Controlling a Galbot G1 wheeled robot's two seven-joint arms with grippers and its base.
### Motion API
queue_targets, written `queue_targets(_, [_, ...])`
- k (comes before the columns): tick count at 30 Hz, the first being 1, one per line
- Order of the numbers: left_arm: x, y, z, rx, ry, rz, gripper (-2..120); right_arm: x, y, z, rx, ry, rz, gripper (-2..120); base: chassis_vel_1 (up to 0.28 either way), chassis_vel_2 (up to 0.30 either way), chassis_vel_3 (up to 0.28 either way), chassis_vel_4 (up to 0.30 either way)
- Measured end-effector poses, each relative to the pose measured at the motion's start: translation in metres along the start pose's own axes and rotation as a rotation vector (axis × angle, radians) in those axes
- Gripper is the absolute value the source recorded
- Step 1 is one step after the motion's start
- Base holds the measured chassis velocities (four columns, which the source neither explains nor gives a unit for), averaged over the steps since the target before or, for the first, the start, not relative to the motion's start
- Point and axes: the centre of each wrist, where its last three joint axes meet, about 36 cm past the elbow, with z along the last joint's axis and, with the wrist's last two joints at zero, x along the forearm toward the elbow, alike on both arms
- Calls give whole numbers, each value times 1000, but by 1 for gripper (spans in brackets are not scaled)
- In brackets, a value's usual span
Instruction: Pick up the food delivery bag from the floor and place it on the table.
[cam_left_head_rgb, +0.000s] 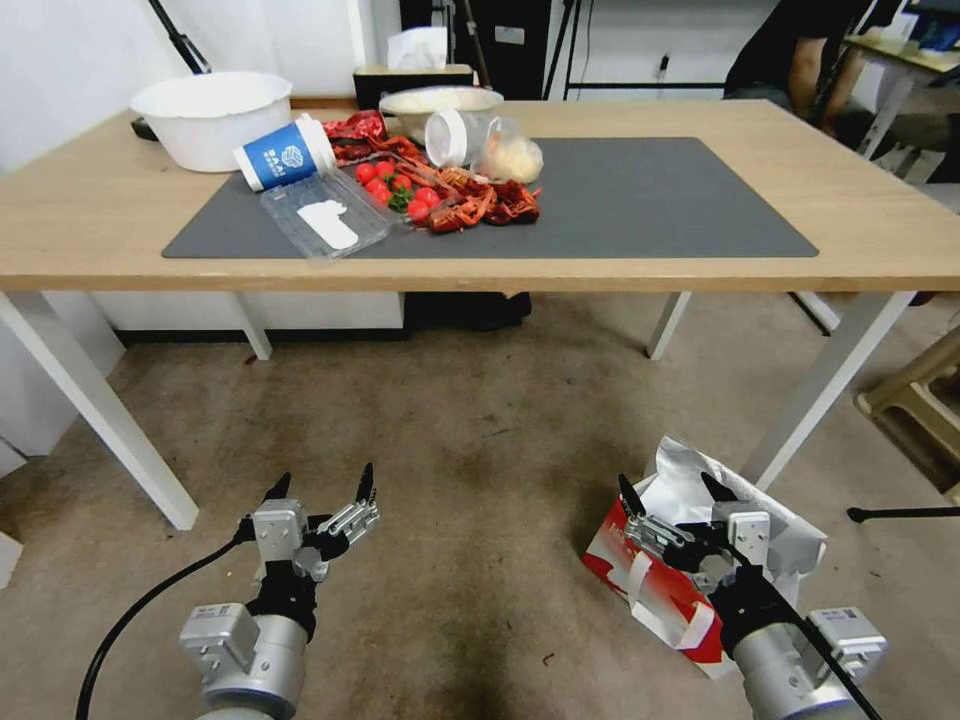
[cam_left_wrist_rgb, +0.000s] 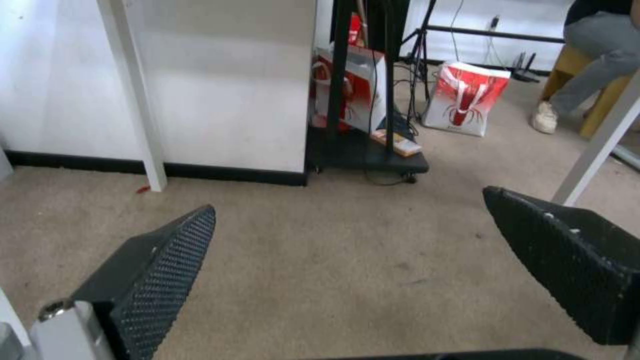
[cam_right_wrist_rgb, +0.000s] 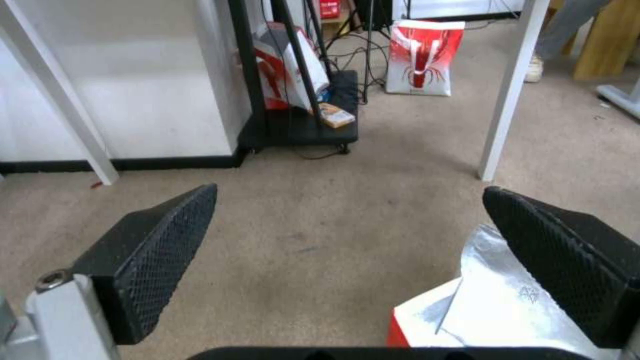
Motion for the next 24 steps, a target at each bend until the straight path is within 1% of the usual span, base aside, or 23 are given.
queue_targets(24, [-2, 1, 3, -2, 3, -1, 100, -1, 0, 5, -11, -10, -4, 100, 0, 0, 0, 0])
